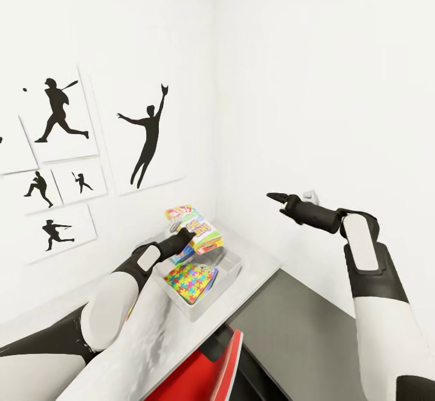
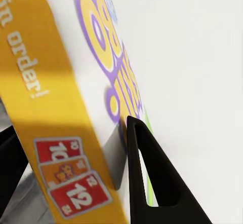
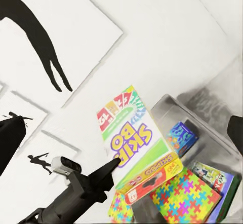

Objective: Put all the toys in the child's room - the three board games (two on the bed and one on the table), the two jigsaw puzzles on the table, and the tennis ball on the table - inside the toy box on the table in the child's room.

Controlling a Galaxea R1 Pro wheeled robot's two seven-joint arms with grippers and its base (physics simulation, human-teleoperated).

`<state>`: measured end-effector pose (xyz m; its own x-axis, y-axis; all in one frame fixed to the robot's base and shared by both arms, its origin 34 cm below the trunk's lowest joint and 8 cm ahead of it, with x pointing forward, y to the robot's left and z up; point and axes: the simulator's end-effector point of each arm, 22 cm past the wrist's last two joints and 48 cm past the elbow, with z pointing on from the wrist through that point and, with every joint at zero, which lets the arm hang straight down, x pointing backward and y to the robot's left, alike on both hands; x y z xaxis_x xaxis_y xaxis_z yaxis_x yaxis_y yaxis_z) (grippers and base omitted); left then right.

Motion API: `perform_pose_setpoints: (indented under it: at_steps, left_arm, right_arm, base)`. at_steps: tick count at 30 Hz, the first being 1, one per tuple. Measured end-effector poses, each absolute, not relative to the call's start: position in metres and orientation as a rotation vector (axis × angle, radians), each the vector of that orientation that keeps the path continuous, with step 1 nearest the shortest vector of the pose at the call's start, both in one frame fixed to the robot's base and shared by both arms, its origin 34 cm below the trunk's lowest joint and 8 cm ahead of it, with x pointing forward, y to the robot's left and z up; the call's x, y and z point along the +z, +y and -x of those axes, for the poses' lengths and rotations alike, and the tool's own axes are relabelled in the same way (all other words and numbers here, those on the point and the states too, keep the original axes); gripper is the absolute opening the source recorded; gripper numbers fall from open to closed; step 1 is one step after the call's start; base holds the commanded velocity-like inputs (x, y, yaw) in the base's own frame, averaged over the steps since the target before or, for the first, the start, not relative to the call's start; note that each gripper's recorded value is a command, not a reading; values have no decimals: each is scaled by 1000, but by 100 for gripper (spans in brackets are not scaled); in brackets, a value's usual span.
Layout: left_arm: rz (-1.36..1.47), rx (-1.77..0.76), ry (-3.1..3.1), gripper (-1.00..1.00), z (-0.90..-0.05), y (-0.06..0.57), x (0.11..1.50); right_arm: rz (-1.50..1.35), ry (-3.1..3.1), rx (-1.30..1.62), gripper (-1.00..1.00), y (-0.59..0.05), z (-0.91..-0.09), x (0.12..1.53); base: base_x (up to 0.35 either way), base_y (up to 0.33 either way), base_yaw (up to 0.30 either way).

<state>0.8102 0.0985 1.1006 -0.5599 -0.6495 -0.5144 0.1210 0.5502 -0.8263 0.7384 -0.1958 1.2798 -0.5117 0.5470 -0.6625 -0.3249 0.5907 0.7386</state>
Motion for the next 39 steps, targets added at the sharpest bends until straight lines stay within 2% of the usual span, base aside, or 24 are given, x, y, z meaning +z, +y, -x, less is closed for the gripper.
perform_pose_setpoints:
  at_steps: [10, 39]
  left_arm:
    - [496, -989, 1974, -100, -812, 113, 1080]
    - [562, -1012, 1972, -100, -816, 120, 1062]
  right_arm:
    - [-246, 1900, 1087, 100, -195, -747, 1245]
    - [-233, 1893, 1074, 100, -195, -749, 1241]
  base:
    - [0, 0, 0]
    - [0, 0, 0]
